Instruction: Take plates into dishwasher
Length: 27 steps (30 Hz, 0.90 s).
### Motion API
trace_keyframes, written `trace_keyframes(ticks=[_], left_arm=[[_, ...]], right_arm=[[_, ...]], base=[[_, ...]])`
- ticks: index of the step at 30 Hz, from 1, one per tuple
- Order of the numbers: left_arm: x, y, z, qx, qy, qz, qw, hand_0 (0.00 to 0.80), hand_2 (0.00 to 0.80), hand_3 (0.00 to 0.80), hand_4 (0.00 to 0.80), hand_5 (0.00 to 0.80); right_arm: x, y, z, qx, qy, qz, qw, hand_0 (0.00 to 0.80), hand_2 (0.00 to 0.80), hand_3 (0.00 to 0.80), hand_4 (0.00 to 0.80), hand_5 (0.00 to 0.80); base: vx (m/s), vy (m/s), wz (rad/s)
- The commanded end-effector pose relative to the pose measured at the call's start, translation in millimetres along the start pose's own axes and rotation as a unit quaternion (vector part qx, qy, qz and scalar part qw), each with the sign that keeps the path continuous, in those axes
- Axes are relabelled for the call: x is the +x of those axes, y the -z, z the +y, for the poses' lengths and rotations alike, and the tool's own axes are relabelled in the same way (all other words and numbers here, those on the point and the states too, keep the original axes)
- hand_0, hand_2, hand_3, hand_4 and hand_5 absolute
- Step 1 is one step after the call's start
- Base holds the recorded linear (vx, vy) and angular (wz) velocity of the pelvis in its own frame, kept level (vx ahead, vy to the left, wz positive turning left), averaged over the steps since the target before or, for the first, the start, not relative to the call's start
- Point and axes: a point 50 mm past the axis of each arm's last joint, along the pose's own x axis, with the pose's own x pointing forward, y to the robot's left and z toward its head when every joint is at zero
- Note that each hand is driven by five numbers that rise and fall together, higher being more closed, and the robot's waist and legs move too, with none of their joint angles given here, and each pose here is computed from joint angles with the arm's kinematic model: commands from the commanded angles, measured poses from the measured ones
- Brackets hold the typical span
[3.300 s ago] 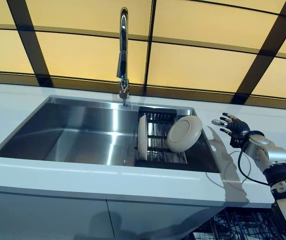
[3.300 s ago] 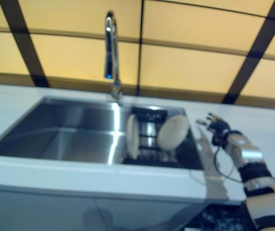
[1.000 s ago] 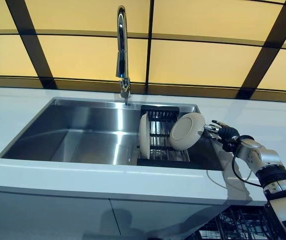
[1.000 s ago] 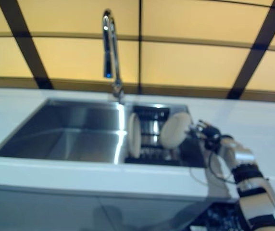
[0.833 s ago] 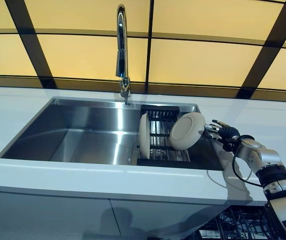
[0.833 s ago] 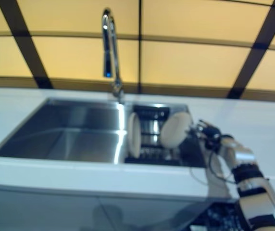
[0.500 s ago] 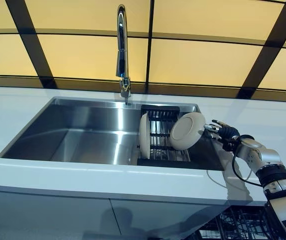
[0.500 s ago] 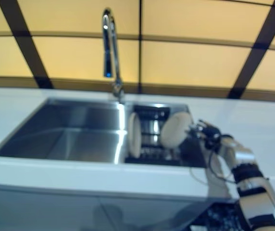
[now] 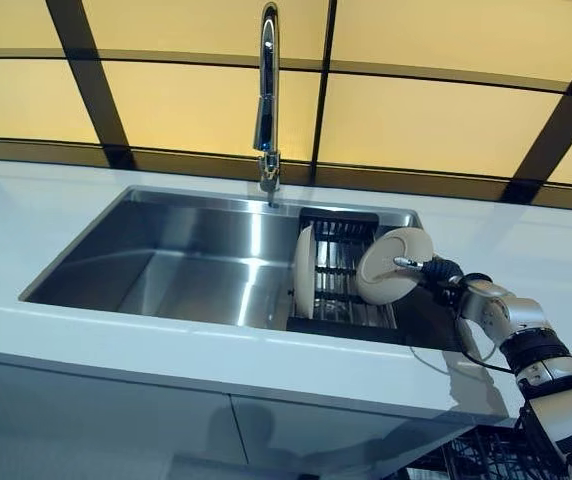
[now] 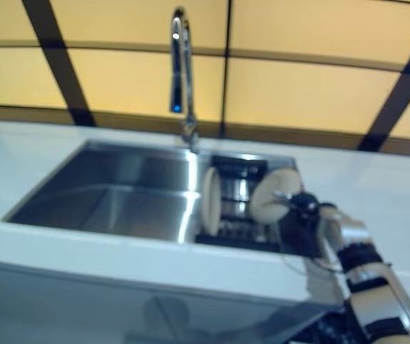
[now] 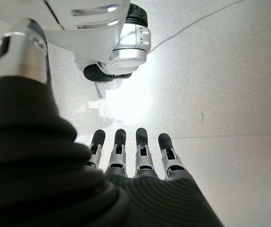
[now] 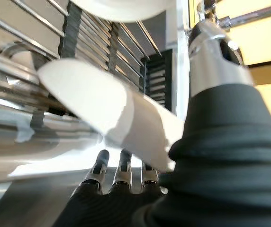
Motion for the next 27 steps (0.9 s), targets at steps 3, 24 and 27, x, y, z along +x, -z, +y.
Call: trace_keyframes(ticks=[3, 24, 27], left_arm=[[0.2, -3.6, 7.7, 0.028, -0.012, 0.009, 1.000, 0.000, 0.000, 0.000, 0.000, 0.000], [0.2, -5.1, 6.2, 0.028, -0.010, 0.006, 1.000, 0.000, 0.000, 0.000, 0.000, 0.000], [0.2, -5.8, 5.1, 0.029, -0.010, 0.004, 1.000, 0.000, 0.000, 0.000, 0.000, 0.000]], right_arm=[[1.4, -40.7, 9.3, -0.013, -0.009, -0.051, 0.999, 0.000, 0.000, 0.000, 0.000, 0.000], [-0.5, -54.5, 1.2, -0.097, 0.060, -0.086, 0.990, 0.800, 0.800, 0.800, 0.800, 0.800], [-1.6, -58.6, 2.1, -0.098, 0.064, -0.096, 0.988, 0.800, 0.800, 0.800, 0.800, 0.800]], base=[[0.000, 0.000, 0.00], [-0.006, 0.001, 0.01], [0.000, 0.000, 0.00]])
